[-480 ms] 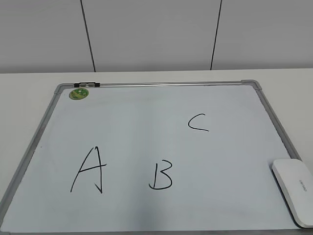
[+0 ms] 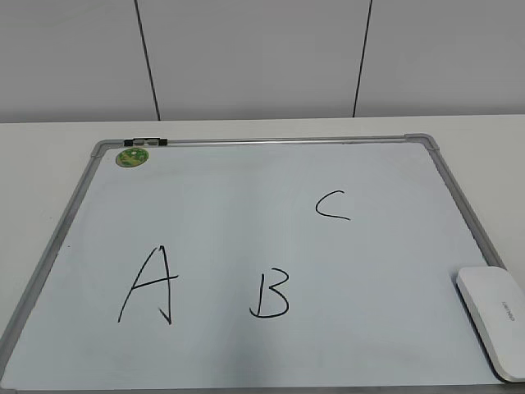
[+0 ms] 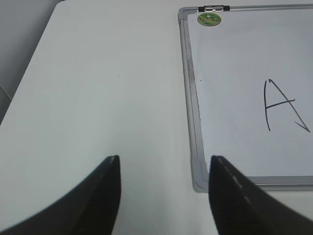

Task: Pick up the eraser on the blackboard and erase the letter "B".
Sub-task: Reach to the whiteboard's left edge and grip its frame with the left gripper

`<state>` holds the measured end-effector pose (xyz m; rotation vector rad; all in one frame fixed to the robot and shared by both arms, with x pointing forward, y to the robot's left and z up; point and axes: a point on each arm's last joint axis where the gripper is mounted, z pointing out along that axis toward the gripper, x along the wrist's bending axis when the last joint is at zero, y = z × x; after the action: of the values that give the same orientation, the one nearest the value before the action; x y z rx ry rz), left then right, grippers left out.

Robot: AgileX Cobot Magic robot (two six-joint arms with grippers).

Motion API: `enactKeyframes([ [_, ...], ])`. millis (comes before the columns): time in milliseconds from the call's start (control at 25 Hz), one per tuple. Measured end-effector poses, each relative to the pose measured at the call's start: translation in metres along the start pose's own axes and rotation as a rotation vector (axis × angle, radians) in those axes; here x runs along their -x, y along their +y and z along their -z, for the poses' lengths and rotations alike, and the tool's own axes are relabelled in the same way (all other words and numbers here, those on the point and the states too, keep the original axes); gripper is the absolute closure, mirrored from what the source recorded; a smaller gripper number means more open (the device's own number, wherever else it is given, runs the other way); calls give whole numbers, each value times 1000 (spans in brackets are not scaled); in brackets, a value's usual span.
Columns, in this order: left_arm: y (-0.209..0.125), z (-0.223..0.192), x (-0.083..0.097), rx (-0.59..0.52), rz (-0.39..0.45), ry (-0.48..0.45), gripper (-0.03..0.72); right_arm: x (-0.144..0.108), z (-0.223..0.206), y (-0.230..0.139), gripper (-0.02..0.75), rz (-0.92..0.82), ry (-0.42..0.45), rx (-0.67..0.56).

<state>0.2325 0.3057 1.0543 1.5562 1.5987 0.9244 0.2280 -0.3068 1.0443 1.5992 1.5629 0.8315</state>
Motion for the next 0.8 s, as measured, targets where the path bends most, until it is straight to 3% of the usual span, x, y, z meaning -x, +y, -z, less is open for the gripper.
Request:
enactKeyframes([
  [520, 2, -2, 0, -9, -1, 1, 252, 0, 0, 0, 148, 0, 0, 0],
  [800, 28, -34, 3, -178, -11, 5, 252, 0, 0, 0, 148, 0, 0, 0],
])
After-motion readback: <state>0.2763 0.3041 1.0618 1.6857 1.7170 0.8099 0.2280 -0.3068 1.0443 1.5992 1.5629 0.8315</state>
